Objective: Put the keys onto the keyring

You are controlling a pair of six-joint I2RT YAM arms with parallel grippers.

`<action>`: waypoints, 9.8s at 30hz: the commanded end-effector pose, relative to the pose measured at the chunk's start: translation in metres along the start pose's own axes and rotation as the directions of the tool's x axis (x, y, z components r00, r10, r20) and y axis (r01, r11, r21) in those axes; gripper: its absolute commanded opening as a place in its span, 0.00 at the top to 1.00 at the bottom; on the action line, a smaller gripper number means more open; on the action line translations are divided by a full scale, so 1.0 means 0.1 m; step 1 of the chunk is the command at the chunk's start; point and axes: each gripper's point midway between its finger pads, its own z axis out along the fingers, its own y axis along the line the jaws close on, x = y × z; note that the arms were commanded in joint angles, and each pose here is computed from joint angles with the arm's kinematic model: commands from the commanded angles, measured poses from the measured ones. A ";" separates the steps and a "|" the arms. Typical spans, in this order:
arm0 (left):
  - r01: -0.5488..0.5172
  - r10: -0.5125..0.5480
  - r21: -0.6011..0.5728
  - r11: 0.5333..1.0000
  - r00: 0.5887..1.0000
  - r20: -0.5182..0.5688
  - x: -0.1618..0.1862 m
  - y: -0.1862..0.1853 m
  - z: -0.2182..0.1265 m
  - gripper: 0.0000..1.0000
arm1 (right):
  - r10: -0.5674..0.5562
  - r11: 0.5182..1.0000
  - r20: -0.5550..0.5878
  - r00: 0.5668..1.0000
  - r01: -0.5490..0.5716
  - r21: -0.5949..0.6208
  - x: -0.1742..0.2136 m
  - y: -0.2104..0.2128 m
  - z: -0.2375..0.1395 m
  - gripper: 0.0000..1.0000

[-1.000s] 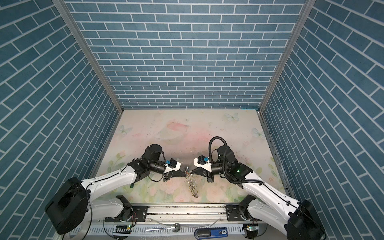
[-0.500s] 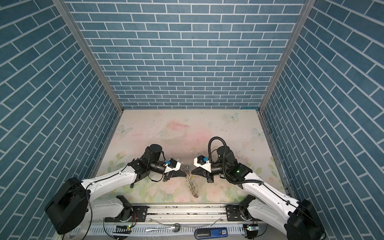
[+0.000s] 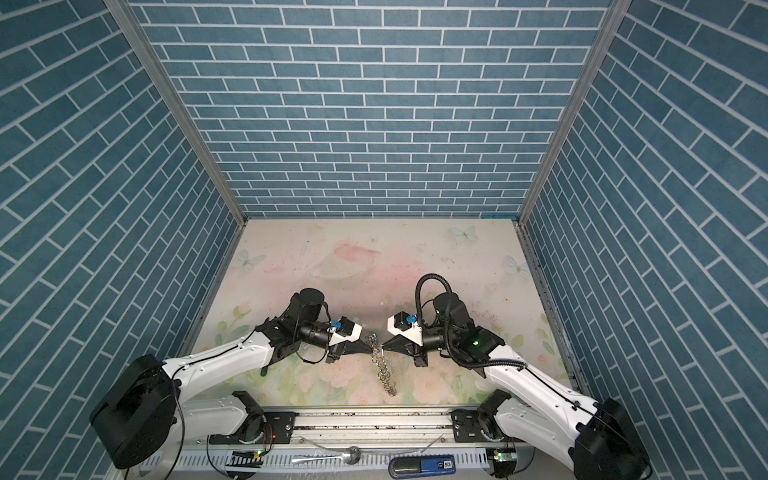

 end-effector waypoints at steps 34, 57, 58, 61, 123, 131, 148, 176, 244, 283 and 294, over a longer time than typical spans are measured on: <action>0.028 -0.028 -0.025 0.999 1.000 -0.011 -0.02 0.06 -0.01 1.00 | 0.022 0.999 -0.057 0.998 -0.019 0.044 -0.03 -0.05 0.10 1.00; 0.060 -0.063 -0.074 0.995 0.998 -0.031 0.02 0.17 -0.02 1.00 | -0.108 0.992 -0.135 0.985 0.116 0.055 0.20 0.12 0.09 1.00; 0.062 -0.065 -0.077 0.995 0.997 -0.031 0.01 0.18 -0.02 1.00 | -0.111 0.991 -0.143 0.984 0.120 0.054 0.22 0.12 0.10 1.00; 0.070 -0.073 -0.088 0.994 0.997 -0.031 0.02 0.20 -0.03 1.00 | -0.120 0.989 -0.169 0.978 0.133 0.068 0.27 0.10 0.12 1.00; -0.019 0.020 -0.100 0.995 1.000 0.005 -0.06 0.11 -0.07 1.00 | 0.083 0.994 -0.080 0.993 -0.076 0.078 -0.13 -0.13 0.16 0.77; -0.020 0.021 -0.100 0.995 1.000 0.006 -0.06 0.10 -0.07 1.00 | 0.093 0.994 -0.085 0.992 -0.088 0.064 -0.10 -0.14 0.20 0.79; -0.012 0.012 -0.105 0.994 1.000 0.002 -0.05 0.12 -0.07 1.00 | 0.088 0.993 -0.092 0.992 -0.081 0.081 -0.09 -0.18 0.20 1.00; 0.398 -0.379 -0.350 0.848 0.917 0.124 -0.22 0.25 -0.05 0.64 | 0.050 0.976 -0.430 0.902 0.046 0.211 -0.07 -0.28 0.08 1.00; 0.351 -0.313 -0.329 0.877 0.935 0.164 0.01 0.23 0.17 1.00 | 0.134 0.946 -0.090 0.987 -0.101 0.308 0.14 -0.27 0.02 0.81; 0.275 -0.184 -0.233 0.933 0.920 0.347 -0.30 0.14 0.16 1.00 | 0.200 0.953 0.058 0.978 -0.208 0.220 0.22 -0.11 0.10 0.87; 0.257 -0.173 -0.266 0.929 0.938 0.302 -0.22 0.15 0.16 1.00 | 0.193 0.959 0.045 0.980 -0.198 0.202 0.12 -0.10 0.11 1.00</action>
